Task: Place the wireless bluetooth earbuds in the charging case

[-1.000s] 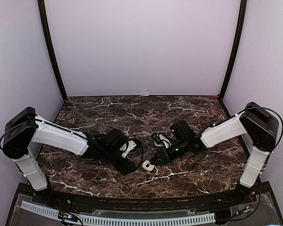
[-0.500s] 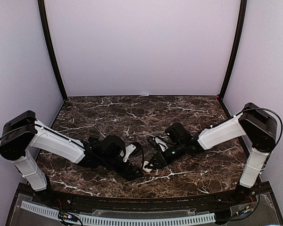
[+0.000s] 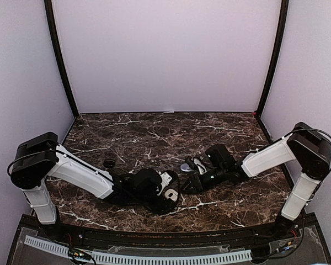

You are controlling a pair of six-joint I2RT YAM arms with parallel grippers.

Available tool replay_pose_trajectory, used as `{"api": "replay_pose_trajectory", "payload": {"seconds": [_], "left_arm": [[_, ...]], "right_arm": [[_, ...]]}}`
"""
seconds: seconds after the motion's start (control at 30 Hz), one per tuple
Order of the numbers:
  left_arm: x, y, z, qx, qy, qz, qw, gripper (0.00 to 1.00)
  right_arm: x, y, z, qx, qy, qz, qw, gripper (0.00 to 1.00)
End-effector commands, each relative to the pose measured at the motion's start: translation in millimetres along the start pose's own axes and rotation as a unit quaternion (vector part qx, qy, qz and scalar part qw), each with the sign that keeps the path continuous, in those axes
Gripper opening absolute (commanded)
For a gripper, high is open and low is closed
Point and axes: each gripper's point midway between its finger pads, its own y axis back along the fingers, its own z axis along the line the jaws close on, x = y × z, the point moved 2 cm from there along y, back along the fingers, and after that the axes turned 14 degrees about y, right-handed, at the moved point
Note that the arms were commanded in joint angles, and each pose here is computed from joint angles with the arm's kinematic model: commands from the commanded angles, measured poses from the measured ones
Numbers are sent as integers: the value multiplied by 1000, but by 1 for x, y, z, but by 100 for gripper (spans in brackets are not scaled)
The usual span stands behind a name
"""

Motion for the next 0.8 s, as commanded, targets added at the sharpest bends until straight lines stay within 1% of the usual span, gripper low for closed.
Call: {"api": "replay_pose_trajectory", "payload": {"seconds": [0.0,0.27,0.4,0.47,0.63,0.77], "left_arm": [[6,-6,7,-37,-10,8,999,95],[7,-16,5,-40,-16,17,999,87],[8,-17,-2,-20,-16,12,1000,83],[9,-16,-5,-10,-18,8,1000,79],[1,-8,-10,2,-24,-21,999,61],[-5,6,-13,18,-40,-52,998,58]], "right_arm": [[-14,13,0,0,-3,-46,999,43],[-13,17,-1,1,-1,-48,999,42],[-13,17,-1,1,1,-46,999,42],[-12,16,0,-1,1,-43,999,42],[-14,16,5,-17,1,-37,999,42],[-15,14,15,-50,-5,-34,998,42]]}}
